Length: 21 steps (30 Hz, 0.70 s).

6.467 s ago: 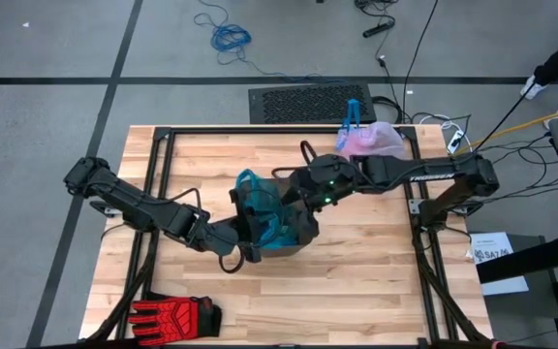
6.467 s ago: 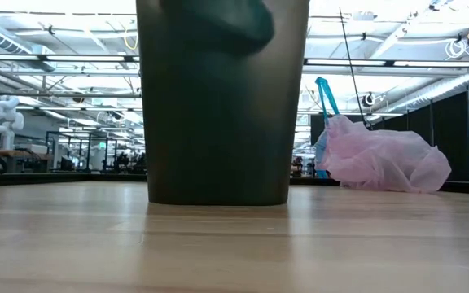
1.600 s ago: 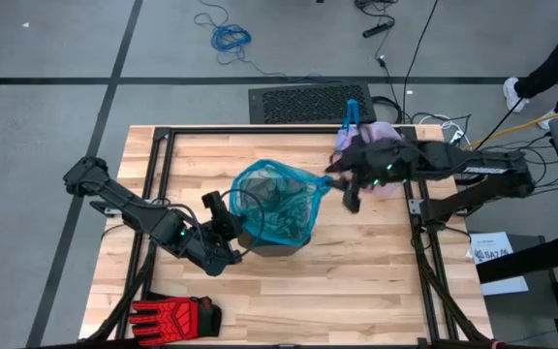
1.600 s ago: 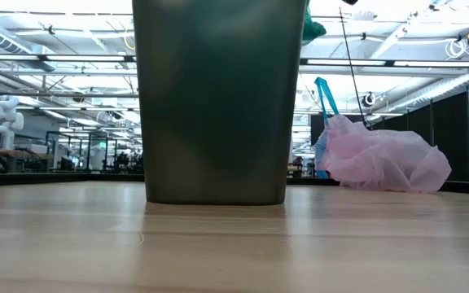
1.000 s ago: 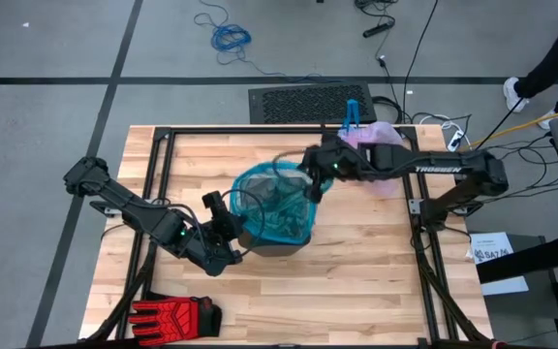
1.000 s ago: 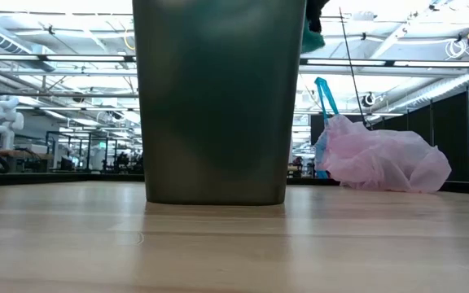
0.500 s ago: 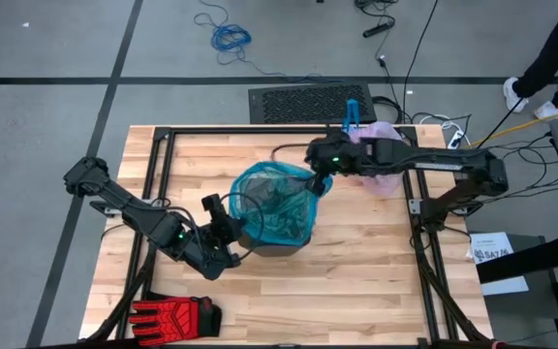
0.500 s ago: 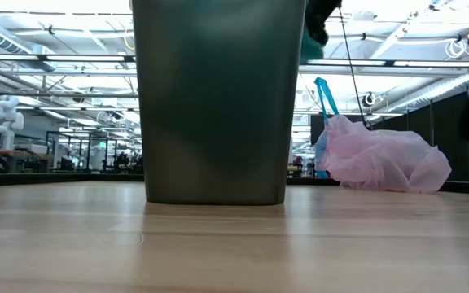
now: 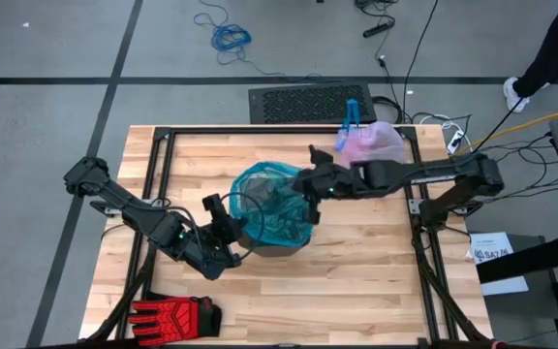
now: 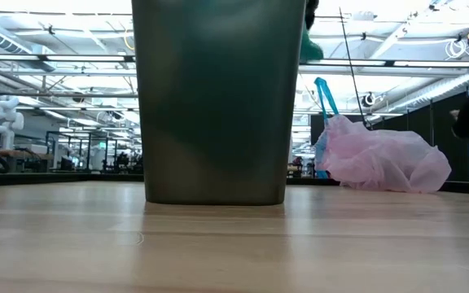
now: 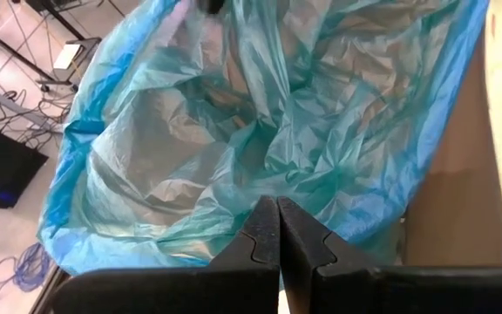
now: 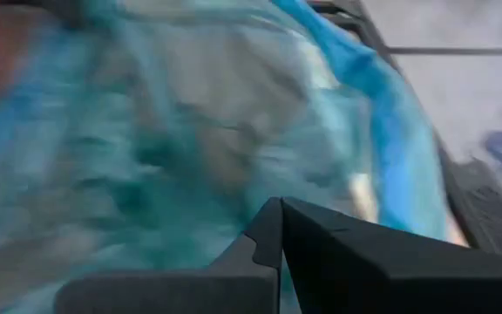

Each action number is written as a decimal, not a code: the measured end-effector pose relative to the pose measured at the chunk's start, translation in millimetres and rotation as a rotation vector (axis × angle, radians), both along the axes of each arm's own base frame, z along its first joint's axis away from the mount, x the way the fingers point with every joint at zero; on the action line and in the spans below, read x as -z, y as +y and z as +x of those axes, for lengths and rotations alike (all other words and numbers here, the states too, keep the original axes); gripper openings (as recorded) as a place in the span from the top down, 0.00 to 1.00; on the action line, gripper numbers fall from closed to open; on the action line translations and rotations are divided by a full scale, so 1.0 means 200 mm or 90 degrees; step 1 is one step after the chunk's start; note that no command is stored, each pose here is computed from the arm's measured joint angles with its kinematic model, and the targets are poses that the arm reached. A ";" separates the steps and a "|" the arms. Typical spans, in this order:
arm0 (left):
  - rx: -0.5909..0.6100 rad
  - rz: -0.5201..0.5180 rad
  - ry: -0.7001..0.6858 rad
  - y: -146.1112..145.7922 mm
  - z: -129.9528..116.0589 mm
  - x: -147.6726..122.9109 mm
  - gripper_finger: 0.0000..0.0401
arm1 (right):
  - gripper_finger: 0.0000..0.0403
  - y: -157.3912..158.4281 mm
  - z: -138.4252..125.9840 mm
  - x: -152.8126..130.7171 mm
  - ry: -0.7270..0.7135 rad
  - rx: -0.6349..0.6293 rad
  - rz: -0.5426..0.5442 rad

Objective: Place trash/remove bag and relplace
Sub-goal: Insert a new trash bag into the trash bin

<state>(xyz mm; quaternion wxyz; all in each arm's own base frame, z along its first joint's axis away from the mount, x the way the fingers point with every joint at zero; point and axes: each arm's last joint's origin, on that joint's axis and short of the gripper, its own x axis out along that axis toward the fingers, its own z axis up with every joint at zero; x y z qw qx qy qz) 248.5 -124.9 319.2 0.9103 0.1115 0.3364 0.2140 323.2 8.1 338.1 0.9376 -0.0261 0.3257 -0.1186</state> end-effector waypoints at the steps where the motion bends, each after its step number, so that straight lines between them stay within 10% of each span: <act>1: 0.001 0.000 -0.001 0.00 0.00 0.00 1.00 | 1.00 -0.02 0.01 0.01 0.005 0.019 -0.010; 21: 0.020 0.017 0.001 -0.03 -0.02 -0.01 1.00 | 1.00 -0.24 0.04 0.13 0.073 0.125 0.055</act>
